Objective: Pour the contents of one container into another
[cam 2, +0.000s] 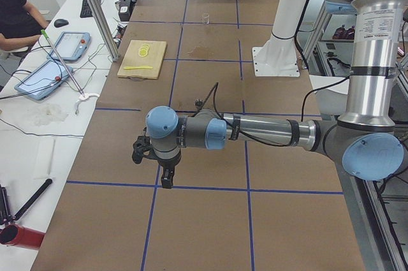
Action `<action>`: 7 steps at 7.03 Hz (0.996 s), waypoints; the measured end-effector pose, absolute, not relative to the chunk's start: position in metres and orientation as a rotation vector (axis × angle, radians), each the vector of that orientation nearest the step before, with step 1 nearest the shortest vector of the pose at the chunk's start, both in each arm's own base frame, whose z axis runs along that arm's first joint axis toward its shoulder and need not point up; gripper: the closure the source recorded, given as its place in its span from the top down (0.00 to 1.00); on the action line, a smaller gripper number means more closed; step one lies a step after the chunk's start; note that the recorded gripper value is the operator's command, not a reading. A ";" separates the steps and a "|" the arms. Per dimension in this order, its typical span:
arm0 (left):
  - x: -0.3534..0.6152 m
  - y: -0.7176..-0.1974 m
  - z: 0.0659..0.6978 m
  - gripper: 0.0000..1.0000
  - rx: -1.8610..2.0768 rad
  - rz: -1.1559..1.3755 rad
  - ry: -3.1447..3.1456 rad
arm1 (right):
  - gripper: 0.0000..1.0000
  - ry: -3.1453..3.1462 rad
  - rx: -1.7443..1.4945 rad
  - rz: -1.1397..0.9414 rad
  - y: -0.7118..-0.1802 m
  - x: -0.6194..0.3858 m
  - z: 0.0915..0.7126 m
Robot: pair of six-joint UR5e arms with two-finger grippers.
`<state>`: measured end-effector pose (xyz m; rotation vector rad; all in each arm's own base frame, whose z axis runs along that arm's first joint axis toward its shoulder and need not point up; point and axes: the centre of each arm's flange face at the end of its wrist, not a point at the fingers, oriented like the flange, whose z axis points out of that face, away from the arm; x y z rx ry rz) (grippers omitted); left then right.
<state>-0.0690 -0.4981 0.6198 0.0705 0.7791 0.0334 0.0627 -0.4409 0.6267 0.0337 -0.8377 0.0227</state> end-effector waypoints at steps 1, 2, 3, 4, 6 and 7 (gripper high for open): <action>-0.069 -0.498 0.619 1.00 0.072 0.035 0.779 | 1.00 -0.838 0.035 0.024 -0.441 0.064 0.626; -0.069 -0.498 0.619 1.00 0.074 0.036 0.779 | 1.00 -0.838 0.036 0.025 -0.441 0.064 0.626; -0.069 -0.499 0.618 1.00 0.077 0.037 0.779 | 1.00 -0.838 0.037 0.026 -0.441 0.065 0.626; -0.069 -0.499 0.617 1.00 0.082 0.039 0.778 | 1.00 -0.838 0.037 0.026 -0.441 0.065 0.626; -0.069 -0.500 0.617 1.00 0.089 0.041 0.777 | 1.00 -0.838 0.038 0.026 -0.441 0.066 0.626; -0.069 -0.500 0.617 1.00 0.091 0.042 0.777 | 1.00 -0.838 0.039 0.026 -0.441 0.066 0.626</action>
